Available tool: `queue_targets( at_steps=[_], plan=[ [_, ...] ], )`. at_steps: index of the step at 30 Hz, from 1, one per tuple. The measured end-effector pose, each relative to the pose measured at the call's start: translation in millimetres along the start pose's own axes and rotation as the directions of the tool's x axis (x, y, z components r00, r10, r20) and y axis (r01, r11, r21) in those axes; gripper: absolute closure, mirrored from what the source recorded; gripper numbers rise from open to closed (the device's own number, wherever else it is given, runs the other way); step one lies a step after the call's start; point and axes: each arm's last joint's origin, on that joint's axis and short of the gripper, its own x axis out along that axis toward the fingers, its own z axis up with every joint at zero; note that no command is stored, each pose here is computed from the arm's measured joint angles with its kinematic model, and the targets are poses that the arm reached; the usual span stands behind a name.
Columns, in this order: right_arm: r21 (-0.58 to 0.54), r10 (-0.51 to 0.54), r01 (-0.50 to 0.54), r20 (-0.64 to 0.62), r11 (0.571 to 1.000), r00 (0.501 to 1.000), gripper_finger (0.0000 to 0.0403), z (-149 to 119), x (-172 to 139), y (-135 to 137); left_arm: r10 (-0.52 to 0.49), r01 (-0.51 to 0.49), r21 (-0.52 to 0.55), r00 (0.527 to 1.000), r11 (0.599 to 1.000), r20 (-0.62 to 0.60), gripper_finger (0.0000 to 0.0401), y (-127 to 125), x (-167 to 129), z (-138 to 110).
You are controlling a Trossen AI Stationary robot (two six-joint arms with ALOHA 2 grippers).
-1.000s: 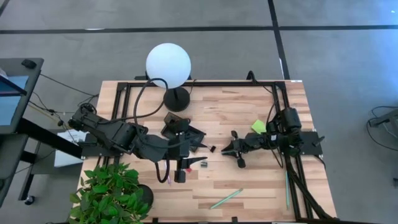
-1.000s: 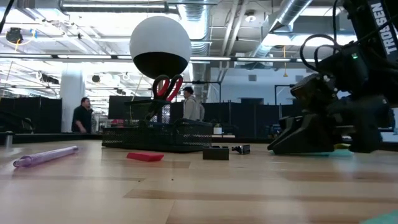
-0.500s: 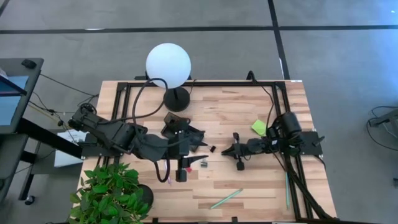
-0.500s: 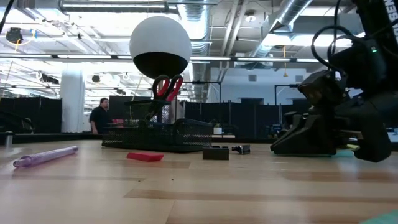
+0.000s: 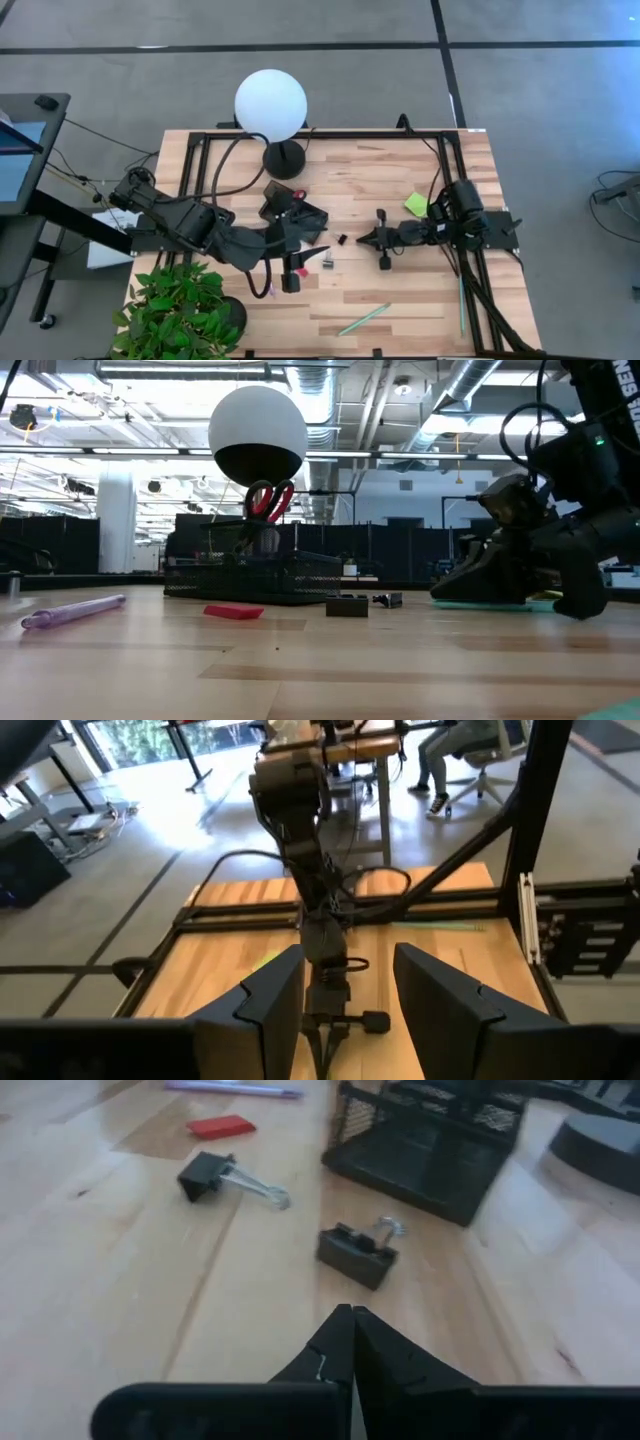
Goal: Pick and place office supplies into organizer
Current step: Put the blue pen into the black desk organizer
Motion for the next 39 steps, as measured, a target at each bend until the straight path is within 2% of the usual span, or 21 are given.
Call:
queue_targets(
  at_steps=[7, 13, 15, 18, 23, 30, 39],
  plan=[
    [-0.038, -0.035, 0.037, 0.047, 0.999, 0.998, 0.0383, 7.7, -3.2, -3.3, 0.017, -0.018, -0.01, 0.995, 1.0, -0.103, 0.0248, 1.0, -0.8, -11.8],
    [-0.043, -0.047, 0.054, 0.143, 0.998, 0.989, 0.0338, 28.4, -11.7, -7.2, 0.027, -0.03, -0.03, 0.993, 0.999, -0.113, 0.0248, 1.5, -1.0, -13.1],
    [-0.051, -0.048, 0.054, 0.114, 0.997, 0.992, 0.0321, 29.2, -16.8, -8.4, 0.027, -0.03, -0.03, 0.993, 0.999, -0.113, 0.0248, 1.5, -1.0, -13.0],
    [-0.038, -0.077, 0.077, 0.002, 0.996, 0.997, 0.0294, 22.3, -25.3, -10.2, 0.027, -0.03, -0.031, 0.993, 0.999, -0.113, 0.0248, 1.4, -1.0, -13.0],
    [0.092, -0.021, 0.038, -0.179, 0.995, 0.984, 0.0261, 5.3, -43.7, -4.6, 0.028, -0.034, -0.046, 0.992, 0.998, -0.12, 0.0248, 1.6, -1.0, -13.8],
    [0.151, 0.059, -0.029, -0.201, 0.988, 0.978, 0.0251, -1.5, -63.3, 10.0, 0.03, -0.035, -0.042, 0.992, 0.998, -0.125, 0.0248, 1.7, -1.1, -14.4],
    [0.127, 0.008, 0.014, -0.169, 0.992, 0.986, 0.0269, 2.2, -66.0, 14.9, 0.03, -0.036, -0.043, 0.992, 0.998, -0.126, 0.0248, 1.8, -1.1, -14.6]
  ],
)
